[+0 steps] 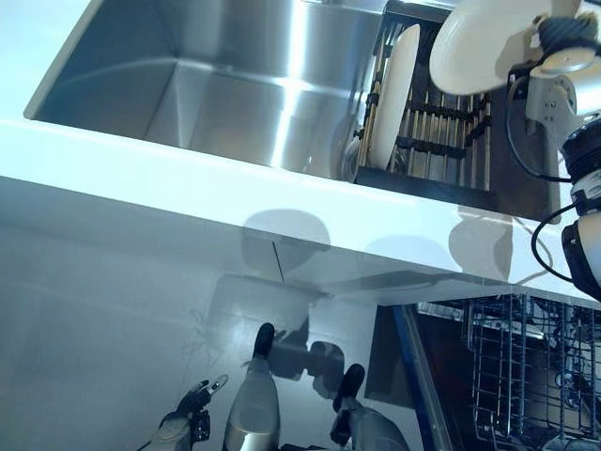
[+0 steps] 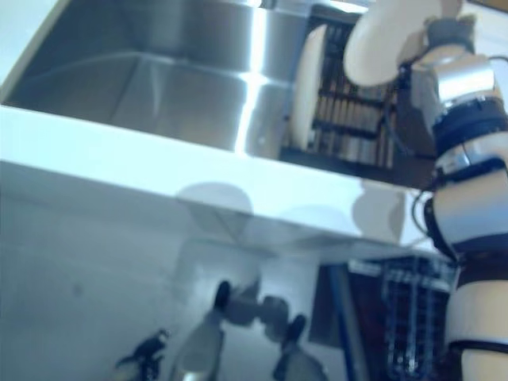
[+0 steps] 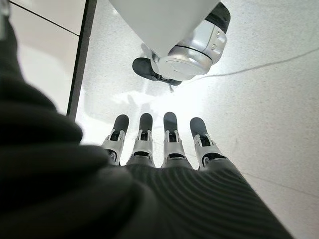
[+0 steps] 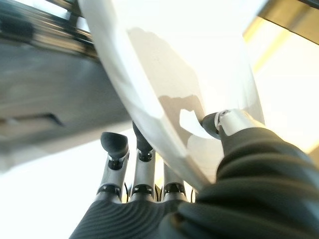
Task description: Take plates into dishwasher
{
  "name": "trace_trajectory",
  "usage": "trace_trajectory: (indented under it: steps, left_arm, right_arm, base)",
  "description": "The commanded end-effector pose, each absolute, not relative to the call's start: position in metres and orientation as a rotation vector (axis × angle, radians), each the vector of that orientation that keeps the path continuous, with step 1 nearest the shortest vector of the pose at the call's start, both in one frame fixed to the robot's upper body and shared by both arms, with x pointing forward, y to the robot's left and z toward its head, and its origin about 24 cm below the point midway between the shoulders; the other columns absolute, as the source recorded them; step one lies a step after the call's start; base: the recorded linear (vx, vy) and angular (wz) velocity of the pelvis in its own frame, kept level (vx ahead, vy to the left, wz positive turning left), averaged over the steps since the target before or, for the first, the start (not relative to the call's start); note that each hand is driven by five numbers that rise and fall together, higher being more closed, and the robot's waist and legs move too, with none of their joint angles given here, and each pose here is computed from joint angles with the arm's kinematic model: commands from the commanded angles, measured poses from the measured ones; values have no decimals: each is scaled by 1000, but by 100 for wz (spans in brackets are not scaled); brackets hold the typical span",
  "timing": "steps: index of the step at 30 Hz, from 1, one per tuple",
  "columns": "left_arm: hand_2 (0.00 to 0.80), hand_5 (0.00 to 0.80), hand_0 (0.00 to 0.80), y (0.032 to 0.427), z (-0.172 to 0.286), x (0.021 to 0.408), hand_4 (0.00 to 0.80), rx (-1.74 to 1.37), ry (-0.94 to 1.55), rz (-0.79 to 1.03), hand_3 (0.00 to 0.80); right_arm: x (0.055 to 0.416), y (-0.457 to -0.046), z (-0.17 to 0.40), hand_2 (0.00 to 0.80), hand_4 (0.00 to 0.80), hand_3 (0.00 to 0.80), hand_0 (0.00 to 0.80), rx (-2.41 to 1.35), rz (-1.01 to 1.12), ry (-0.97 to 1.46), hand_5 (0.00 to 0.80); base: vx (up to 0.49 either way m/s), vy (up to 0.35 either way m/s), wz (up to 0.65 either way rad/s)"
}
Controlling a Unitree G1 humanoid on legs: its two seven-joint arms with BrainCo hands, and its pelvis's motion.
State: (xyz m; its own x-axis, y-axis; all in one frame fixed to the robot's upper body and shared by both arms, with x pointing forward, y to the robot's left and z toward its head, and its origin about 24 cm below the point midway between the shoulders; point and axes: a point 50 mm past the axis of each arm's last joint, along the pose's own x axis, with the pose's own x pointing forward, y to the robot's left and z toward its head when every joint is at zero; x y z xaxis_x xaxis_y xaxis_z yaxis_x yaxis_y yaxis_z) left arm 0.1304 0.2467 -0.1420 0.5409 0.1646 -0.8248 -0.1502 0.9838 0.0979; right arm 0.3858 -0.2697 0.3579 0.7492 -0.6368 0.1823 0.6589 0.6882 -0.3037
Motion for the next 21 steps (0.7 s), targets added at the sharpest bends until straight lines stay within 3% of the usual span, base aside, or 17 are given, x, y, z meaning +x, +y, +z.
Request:
trace_trajectory:
  steps: [1,11,21]
  left_arm:
    - [0,0,0,250,-148,104,0,74,1046,158,0]
    - [0,0,0,258,-150,89,0,113,1095,164,0]
    - [0,0,0,267,-150,84,0,144,1144,157,0]
  right_arm:
    - [362,-271,415,800,800,800,800,-487,-825,-301,800]
    - [352,-273,433,800,800,800,800,-609,-855,-336,800]
    - [345,-278,444,800,800,800,800,-855,-775,-319,800]
  base:
    - [25,-31,1]
    - [25,-38,-2]
    - [-3,-45,-22]
